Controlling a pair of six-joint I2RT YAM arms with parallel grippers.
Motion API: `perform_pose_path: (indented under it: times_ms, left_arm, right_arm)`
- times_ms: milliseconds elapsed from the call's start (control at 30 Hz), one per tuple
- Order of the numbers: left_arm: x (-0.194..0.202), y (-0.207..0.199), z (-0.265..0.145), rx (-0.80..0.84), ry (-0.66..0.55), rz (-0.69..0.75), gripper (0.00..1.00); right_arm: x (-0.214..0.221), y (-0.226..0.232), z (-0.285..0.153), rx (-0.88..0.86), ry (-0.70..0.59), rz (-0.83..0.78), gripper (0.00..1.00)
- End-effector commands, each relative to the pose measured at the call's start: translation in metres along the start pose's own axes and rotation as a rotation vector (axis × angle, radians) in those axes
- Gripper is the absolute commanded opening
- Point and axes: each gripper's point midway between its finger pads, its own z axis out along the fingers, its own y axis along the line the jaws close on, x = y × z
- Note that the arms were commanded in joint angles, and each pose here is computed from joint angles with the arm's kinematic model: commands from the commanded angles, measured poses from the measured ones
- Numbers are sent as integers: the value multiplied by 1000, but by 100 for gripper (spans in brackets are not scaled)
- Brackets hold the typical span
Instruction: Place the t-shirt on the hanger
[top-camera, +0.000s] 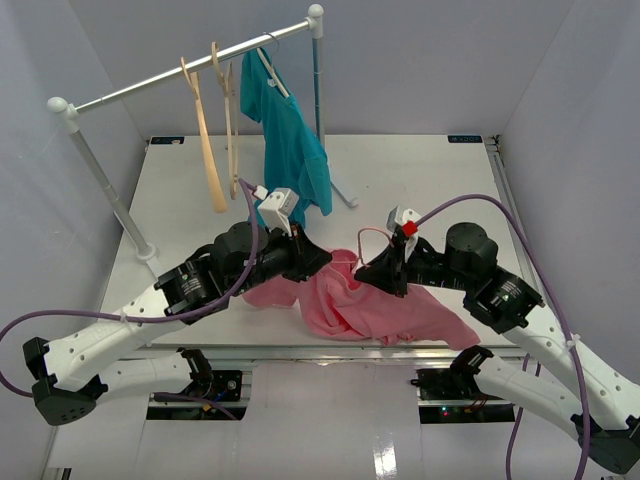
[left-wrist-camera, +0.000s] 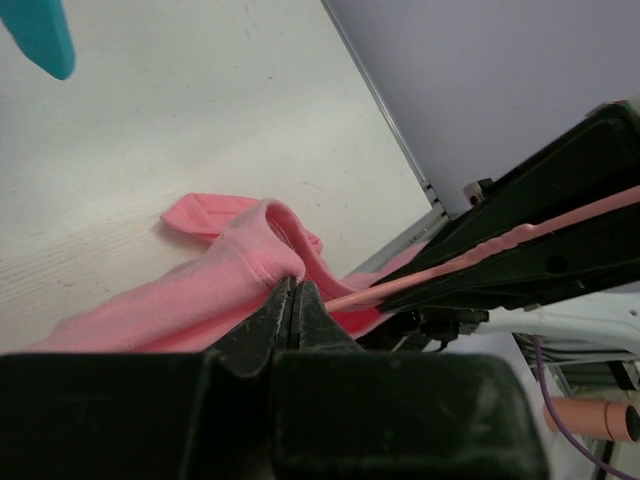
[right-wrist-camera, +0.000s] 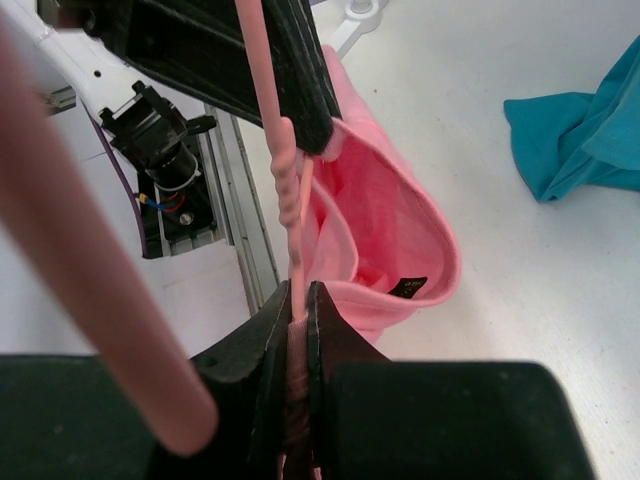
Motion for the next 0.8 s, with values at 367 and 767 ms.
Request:
perform_pose_path:
  times_ms: [367, 767]
  left_arm:
    - [-18, -13, -55, 62, 22, 128, 70]
    - [-7, 23, -66, -59, 95, 340, 71]
  right_arm:
    - [9, 34, -24, -117, -112, -43, 8]
    - [24, 48, -37, -157, -109, -61, 8]
